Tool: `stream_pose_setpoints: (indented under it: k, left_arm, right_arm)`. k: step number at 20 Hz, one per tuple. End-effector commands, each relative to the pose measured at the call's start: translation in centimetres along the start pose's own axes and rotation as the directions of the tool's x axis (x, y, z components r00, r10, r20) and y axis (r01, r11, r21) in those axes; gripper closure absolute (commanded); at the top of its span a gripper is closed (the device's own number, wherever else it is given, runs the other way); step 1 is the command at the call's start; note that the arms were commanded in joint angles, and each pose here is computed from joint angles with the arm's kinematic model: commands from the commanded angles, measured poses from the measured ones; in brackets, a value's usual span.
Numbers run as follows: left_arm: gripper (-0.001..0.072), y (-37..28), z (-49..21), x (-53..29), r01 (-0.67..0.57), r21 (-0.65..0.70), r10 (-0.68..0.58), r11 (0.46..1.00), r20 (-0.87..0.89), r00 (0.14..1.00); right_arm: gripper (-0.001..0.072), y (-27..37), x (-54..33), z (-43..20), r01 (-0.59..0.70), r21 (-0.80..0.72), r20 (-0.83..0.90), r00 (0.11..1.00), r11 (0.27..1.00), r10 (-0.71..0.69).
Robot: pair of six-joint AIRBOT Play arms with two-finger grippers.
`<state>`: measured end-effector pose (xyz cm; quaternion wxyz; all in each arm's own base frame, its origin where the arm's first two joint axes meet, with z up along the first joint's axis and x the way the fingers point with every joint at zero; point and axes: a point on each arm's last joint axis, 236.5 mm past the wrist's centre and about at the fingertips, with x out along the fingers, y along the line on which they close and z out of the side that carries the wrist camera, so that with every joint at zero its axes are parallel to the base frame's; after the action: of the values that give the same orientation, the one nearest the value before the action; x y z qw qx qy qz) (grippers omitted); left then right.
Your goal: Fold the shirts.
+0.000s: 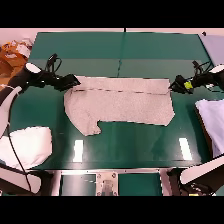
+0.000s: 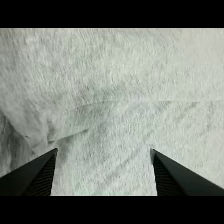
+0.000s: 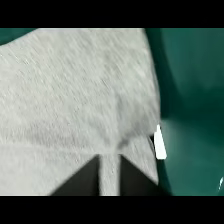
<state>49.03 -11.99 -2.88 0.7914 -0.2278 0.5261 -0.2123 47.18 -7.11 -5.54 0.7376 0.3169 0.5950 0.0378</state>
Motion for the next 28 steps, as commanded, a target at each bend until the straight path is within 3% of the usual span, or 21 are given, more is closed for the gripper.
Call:
stream_pose_setpoints:
  k: [1,2,7,12,15,16,17,18,19,20,23,28]
  left_arm:
    - [0.0329,-1.1,-3.0,-3.0,0.081,-0.031,-0.085,0.996,-0.18,0.98]
    - [0.0692,-1.4,-3.6,-4.2,0.102,-0.034,-0.107,0.994,-0.22,0.97]
    - [0.0685,-2.7,-4.2,-6.5,0.095,-0.077,-0.113,0.993,-0.271,0.956]
    - [0.0686,-2.7,-10.4,-7.1,-0.05,0.006,0.049,0.999,-0.298,0.953]
    - [0.0685,-2.4,-14.6,-9.0,-0.106,0.003,0.104,0.994,-0.211,0.972]
    - [0.0684,-2.2,-15.5,-9.4,-0.125,-0.023,0.119,0.992,-0.167,0.979]
    - [0.0682,-2.0,-16.6,-9.6,-0.135,-0.051,0.127,0.99,-0.131,0.983]
    - [0.0566,-1.8,-17.7,-9.4,-0.134,-0.085,0.124,0.987,-0.117,0.985]
    - [0.0257,-1.6,-18.9,-8.9,-0.126,-0.124,0.111,0.984,-0.121,0.986]
    - [0.0214,-1.3,-20.3,-8.1,-0.117,-0.178,0.092,0.977,-0.142,0.986]
    - [0.0215,-0.7,-22.8,-5.5,-0.083,-0.295,0.048,0.952,-0.124,0.991]
    - [0.0215,-1.8,-24.6,-1.6,-0.084,-0.29,0.073,0.953,-0.048,0.996]
  right_arm:
    - [0.0701,-1.5,-3.3,-1.8,-0.006,0.075,-0.074,0.997,0.997,0.012]
    - [0.0702,-1.6,-4.1,-2.5,-0.009,0.084,-0.087,0.996,0.996,0.016]
    - [0.0702,-0.7,-5.7,-8.3,-0.003,0.103,-0.089,0.996,0.995,0.013]
    - [0.0701,-1.3,-4.2,-19.2,0.023,0.197,-0.058,0.998,0.98,-0.012]
    - [0.0699,-0.3,-1.7,-25.2,-0.053,0.276,-0.089,0.993,0.96,0.08]
    - [0.0645,-0.1,-0.9,-25.7,-0.084,0.283,-0.076,0.991,0.956,0.109]
    - [0.0456,0.0,-0.2,-25.5,-0.11,0.289,-0.041,0.991,0.951,0.127]
    - [0.0266,-0.1,0.2,-24.7,-0.129,0.302,0.008,0.991,0.945,0.132]
    - [0.0231,-0.3,0.4,-23.8,-0.141,0.32,0.053,0.99,0.937,0.131]
    - [0.023,-0.4,0.5,-22.8,-0.154,0.339,0.089,0.987,0.928,0.131]
    - [0.0238,-1.1,1.2,-21.6,-0.162,0.385,0.129,0.984,0.909,0.121]
    - [0.0239,-3.4,2.2,-19.6,-0.135,0.438,0.192,0.98,0.889,0.055]
